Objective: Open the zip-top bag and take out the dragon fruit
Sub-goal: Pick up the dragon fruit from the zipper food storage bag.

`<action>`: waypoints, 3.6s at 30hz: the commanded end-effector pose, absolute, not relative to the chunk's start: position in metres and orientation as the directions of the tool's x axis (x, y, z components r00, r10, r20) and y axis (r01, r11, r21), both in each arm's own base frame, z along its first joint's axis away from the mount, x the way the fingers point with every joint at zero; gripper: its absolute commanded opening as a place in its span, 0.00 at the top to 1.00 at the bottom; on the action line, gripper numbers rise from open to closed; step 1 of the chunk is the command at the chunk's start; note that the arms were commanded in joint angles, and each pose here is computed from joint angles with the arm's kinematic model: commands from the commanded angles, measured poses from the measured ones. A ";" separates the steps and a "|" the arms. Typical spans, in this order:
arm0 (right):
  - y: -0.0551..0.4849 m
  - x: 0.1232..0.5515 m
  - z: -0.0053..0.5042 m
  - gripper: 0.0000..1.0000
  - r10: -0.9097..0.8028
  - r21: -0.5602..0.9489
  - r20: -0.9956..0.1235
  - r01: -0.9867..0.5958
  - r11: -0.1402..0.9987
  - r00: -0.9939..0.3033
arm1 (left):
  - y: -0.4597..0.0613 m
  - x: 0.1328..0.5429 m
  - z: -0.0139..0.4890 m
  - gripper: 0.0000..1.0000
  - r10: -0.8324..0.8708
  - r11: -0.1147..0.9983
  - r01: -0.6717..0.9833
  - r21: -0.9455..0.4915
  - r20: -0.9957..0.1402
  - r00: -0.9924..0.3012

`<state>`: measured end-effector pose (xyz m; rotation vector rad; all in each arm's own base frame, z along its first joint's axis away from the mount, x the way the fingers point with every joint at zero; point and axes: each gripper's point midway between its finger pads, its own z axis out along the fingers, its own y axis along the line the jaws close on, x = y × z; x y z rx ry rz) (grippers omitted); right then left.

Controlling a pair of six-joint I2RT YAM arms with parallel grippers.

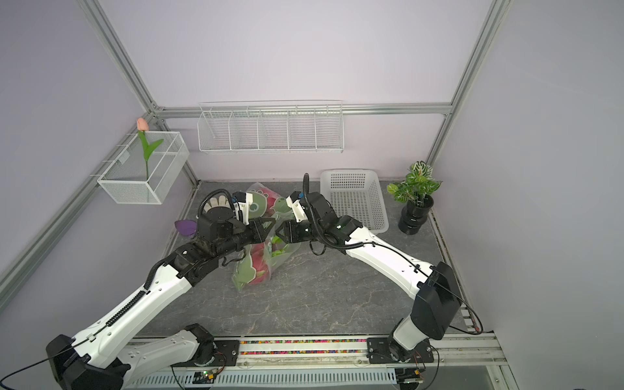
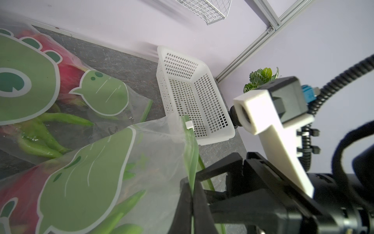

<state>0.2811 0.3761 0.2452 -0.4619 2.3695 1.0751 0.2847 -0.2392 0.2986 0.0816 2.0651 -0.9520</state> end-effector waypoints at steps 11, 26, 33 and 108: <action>0.404 0.287 0.210 0.52 -0.062 0.707 -0.405 -0.356 0.612 -0.912 | -0.238 0.297 0.288 1.00 -0.333 0.707 0.329 -0.625 -0.706 -0.625; 0.422 0.293 0.187 0.50 -0.038 0.757 -0.329 -0.287 0.587 -0.944 | -0.246 0.301 0.276 1.00 -0.345 0.687 0.313 -0.656 -0.673 -0.654; 0.425 0.296 0.179 0.54 -0.034 0.757 -0.319 -0.277 0.592 -0.947 | -0.249 0.303 0.274 1.00 -0.347 0.680 0.310 -0.665 -0.664 -0.662; 0.400 0.266 0.265 0.93 -0.143 0.639 -0.601 -0.581 0.504 -0.786 | -0.182 0.296 0.273 1.00 -0.417 0.802 0.137 -0.581 -0.710 -0.567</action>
